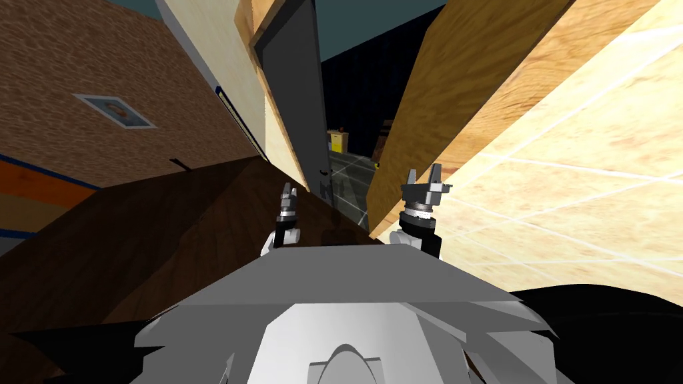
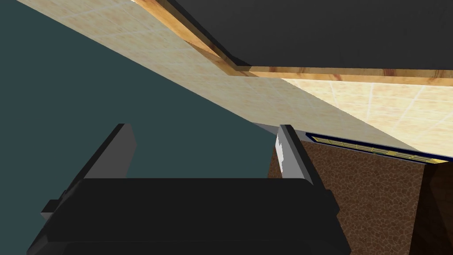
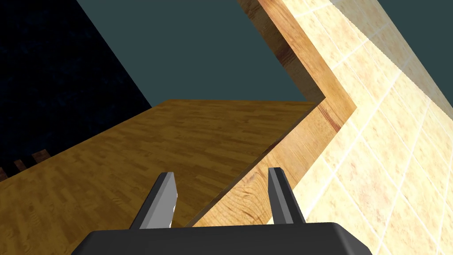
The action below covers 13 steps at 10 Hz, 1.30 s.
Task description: Push the door open
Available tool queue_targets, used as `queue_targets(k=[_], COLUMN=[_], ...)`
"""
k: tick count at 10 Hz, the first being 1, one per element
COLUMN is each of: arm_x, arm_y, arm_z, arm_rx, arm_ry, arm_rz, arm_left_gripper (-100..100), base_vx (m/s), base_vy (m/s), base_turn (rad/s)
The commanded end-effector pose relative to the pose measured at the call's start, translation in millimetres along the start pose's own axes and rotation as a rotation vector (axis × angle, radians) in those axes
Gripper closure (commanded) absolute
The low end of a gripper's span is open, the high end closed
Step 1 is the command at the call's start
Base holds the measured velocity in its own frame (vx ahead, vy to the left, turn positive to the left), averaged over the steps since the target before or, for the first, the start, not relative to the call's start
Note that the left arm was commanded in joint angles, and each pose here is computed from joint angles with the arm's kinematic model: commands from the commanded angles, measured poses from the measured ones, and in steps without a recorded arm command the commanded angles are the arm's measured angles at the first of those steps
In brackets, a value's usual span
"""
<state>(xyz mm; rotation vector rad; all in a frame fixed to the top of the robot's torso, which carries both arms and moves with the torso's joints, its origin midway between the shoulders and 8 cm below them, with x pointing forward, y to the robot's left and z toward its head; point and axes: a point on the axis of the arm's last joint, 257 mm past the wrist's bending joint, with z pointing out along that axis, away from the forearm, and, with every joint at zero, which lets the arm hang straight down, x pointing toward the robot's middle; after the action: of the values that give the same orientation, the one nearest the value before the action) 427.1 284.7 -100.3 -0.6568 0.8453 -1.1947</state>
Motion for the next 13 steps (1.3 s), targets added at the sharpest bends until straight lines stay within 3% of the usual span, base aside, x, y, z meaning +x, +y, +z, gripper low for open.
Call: queue_targets(k=[1,13], arm_x=[1.5,11.6], arm_y=[9.9,81.2], arm_z=[-1.7,-15.1], arm_rx=[-0.016,-0.138], arm_ry=[0.002,0.011], arm_rz=[-0.002,-0.020], arm_left_gripper=[-100,-100], base_vx=[0.068,0.067], base_vy=[0.094,0.097], base_turn=[-0.120,-0.141])
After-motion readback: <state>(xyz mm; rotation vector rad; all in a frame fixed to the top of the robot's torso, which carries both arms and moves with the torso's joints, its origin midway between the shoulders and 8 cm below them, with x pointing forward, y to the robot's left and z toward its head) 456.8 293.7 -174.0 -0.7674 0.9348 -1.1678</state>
